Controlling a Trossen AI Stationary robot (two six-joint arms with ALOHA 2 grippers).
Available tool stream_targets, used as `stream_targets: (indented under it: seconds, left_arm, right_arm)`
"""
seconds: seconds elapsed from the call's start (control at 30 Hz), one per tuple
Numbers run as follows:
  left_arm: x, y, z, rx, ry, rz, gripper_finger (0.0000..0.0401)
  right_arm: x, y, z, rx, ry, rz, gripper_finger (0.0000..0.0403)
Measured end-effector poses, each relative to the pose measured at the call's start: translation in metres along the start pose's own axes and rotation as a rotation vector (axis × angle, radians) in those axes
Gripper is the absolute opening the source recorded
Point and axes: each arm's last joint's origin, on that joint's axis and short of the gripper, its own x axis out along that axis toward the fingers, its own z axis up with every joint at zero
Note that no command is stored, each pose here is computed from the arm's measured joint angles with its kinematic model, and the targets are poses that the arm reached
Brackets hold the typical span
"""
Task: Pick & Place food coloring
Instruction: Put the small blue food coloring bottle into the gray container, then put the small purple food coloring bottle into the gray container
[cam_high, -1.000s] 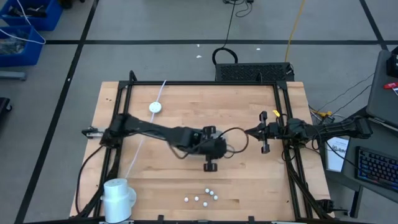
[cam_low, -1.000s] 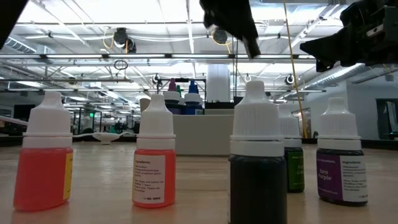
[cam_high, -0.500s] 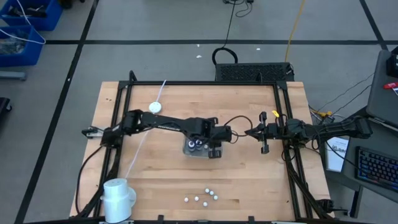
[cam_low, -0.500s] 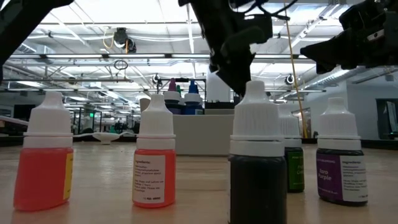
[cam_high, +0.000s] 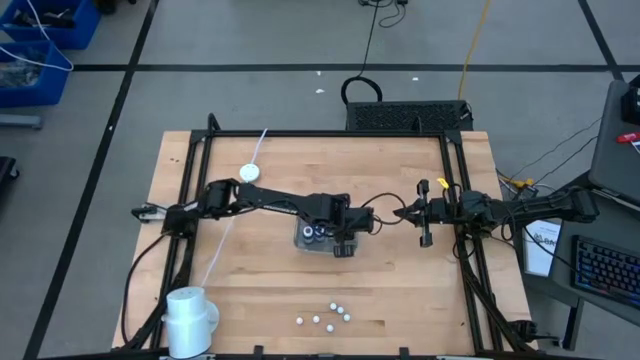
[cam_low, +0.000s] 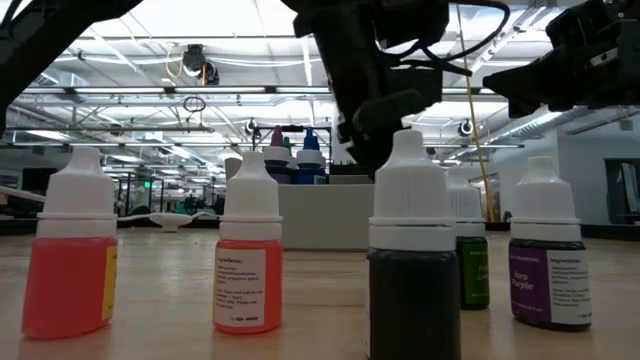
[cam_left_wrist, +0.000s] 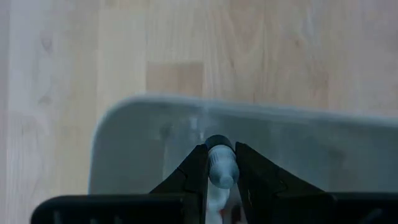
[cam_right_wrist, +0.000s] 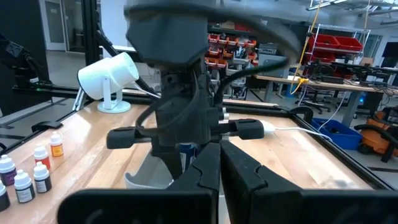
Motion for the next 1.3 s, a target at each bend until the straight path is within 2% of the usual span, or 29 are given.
stream_targets:
  seconds: [0.47,0.7,0.83,1.03,1.13,1.3]
  left_arm:
    - [0.005,-0.001,0.000,0.014,0.002,0.004,0.0068]
    - [0.005,-0.001,0.003,0.008,-0.033,0.001,0.0100]
    - [0.005,-0.002,0.004,0.019,-0.045,-0.036,0.0118]
    - [0.003,-0.002,0.005,0.033,-0.048,-0.031,0.0126]
    - [-0.012,0.000,0.005,0.069,-0.049,-0.031,0.0126]
    - [-0.071,0.005,0.002,0.100,-0.075,-0.031,0.0126]
  right_arm:
    - [0.000,0.000,0.000,0.000,0.000,0.000,0.0004]
    - [0.000,0.000,0.000,0.000,0.000,0.000,0.0004]
    - [0.000,0.000,0.000,0.000,0.000,0.000,0.0004]
    - [0.000,0.000,0.000,0.000,0.000,0.000,0.0004]
    - [0.000,0.000,0.000,0.001,0.000,0.000,0.0004]
    - [0.000,0.000,0.000,0.004,0.001,0.000,0.0004]
